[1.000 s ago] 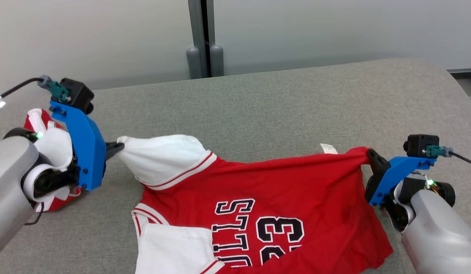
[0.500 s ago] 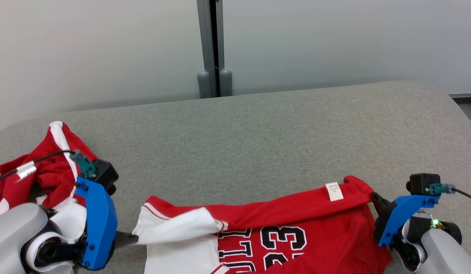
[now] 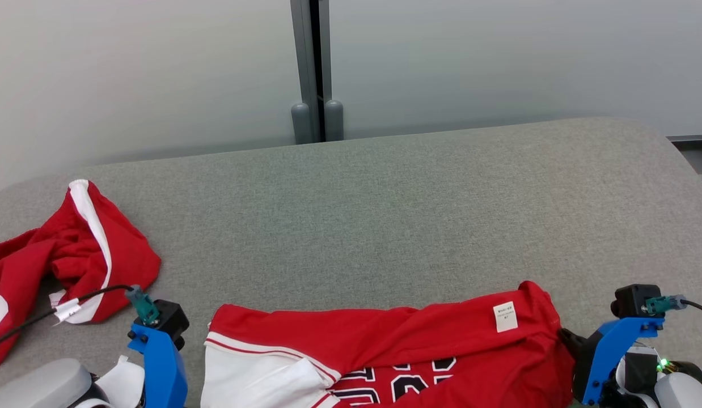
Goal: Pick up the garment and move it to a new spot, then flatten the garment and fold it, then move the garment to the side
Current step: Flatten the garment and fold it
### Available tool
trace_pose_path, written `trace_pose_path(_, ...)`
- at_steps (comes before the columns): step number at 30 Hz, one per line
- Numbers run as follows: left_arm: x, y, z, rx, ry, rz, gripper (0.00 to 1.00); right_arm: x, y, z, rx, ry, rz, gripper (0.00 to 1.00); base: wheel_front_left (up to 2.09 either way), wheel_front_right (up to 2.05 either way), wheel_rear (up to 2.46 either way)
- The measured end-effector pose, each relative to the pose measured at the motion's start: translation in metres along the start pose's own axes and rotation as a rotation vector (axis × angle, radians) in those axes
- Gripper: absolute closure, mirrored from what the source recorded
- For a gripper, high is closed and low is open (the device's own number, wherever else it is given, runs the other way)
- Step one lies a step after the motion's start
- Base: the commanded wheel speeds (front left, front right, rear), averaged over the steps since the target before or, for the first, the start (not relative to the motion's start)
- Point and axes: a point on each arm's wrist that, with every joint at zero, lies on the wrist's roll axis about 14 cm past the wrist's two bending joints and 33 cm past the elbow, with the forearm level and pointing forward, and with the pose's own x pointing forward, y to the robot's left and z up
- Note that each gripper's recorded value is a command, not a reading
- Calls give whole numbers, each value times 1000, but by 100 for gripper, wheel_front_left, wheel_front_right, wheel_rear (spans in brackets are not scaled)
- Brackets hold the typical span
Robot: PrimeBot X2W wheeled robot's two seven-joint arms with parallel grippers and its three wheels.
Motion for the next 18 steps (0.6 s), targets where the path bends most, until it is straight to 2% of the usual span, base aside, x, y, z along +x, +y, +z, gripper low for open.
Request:
trace_pose_path(5,12,1,-14,-38,40,-14,100,-9,4,-7,3,29,4,100,0,0,0)
trace_pose_path(6,13,1,-15,-45,43,-15,93,-11,2,-7,10,30,-3,100,0,0,0)
trace_pose_path(7,14,1,-16,-48,44,-17,62,-14,1,-9,12,35,-9,100,0,0,0)
trace_pose_path(8,15,1,-17,-52,43,-18,41,-16,-1,-11,12,47,-17,100,0,0,0)
trace_pose_path(9,16,2,-18,-56,42,-18,0,-18,-3,-14,14,57,-24,100,0,0,0)
trace_pose_path(11,17,3,-21,-62,47,-13,0,-22,-3,-14,22,61,-31,54,0,0,0)
trace_pose_path(12,17,5,-22,-64,48,-10,0,-24,-2,-14,21,61,-33,0,0,0,0)
trace_pose_path(18,7,11,-9,-71,-52,15,0,-36,9,14,45,-39,-12,0,0,0,0)
